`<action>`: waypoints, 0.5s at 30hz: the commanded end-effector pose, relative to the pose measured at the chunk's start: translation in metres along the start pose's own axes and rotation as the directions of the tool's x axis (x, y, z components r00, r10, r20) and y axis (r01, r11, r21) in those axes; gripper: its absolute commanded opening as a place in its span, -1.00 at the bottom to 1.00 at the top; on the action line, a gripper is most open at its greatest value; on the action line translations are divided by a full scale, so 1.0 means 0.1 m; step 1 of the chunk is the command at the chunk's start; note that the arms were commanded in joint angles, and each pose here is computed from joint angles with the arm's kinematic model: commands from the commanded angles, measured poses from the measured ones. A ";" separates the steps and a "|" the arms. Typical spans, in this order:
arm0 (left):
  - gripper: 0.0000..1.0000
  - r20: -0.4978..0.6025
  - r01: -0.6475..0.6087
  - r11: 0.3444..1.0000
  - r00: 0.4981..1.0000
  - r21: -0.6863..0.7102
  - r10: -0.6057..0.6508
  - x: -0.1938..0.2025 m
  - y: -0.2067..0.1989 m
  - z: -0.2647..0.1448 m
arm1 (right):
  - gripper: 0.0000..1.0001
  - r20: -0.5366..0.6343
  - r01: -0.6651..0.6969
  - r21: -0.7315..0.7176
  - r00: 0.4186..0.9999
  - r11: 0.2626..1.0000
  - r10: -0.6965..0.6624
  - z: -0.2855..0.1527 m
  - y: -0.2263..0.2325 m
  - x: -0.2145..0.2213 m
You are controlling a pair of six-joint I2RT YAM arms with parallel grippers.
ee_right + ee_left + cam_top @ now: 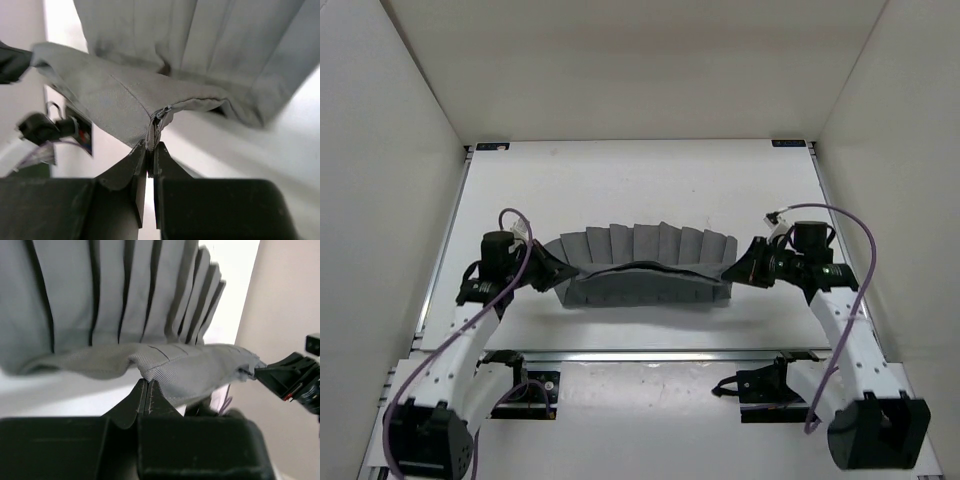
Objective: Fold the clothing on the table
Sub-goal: Fold the skirt
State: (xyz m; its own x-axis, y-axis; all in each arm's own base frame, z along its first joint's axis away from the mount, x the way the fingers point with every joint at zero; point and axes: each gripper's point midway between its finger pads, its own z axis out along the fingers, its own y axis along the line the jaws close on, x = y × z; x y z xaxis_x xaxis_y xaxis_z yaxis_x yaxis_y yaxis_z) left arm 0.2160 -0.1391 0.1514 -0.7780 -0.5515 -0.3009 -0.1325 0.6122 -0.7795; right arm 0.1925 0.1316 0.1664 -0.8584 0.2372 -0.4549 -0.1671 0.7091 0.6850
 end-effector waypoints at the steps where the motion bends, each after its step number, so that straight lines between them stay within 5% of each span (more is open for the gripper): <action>1: -1.00 0.101 -0.020 0.994 0.995 0.104 0.009 -0.46 -0.22 0.18 | -1.00 0.148 0.048 -0.119 0.989 0.992 -0.031 0.07 0.11 -0.60; 8: -0.98 0.118 0.011 0.998 0.993 0.065 -0.019 -1.04 -0.15 0.70 | -1.00 0.183 -0.056 -0.159 0.980 0.986 0.085 0.50 -0.09 -1.20; 10: -0.37 0.094 0.021 0.998 0.995 0.056 -0.026 -1.21 -0.13 0.92 | -1.00 0.175 -0.069 -0.142 0.980 0.987 0.094 0.75 -0.20 -1.34; 11: -0.32 0.104 0.010 0.998 0.994 0.057 -0.016 -1.29 -0.13 0.98 | -0.90 0.166 -0.074 -0.132 0.982 0.989 0.096 0.86 -0.26 -1.41; 12: -0.24 0.096 0.009 0.997 0.995 0.073 -0.016 -1.37 -0.15 1.08 | -0.61 0.188 -0.033 -0.130 0.981 0.991 0.057 0.93 -0.22 -1.51; 15: 0.24 0.112 0.030 0.994 0.993 0.103 -0.041 -1.59 -0.15 1.18 | -0.37 0.236 -0.064 -0.033 0.969 0.997 0.070 1.13 -0.50 -1.72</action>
State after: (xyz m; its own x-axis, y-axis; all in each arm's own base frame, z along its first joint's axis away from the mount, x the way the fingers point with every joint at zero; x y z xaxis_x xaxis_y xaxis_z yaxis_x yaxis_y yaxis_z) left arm 0.3860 -0.1319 0.1153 -0.7369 -0.6253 -0.2567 -0.1970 0.5620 -0.8034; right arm 0.3568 0.1372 0.1253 -0.8360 0.3992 -0.3765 -0.0517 0.6258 0.7783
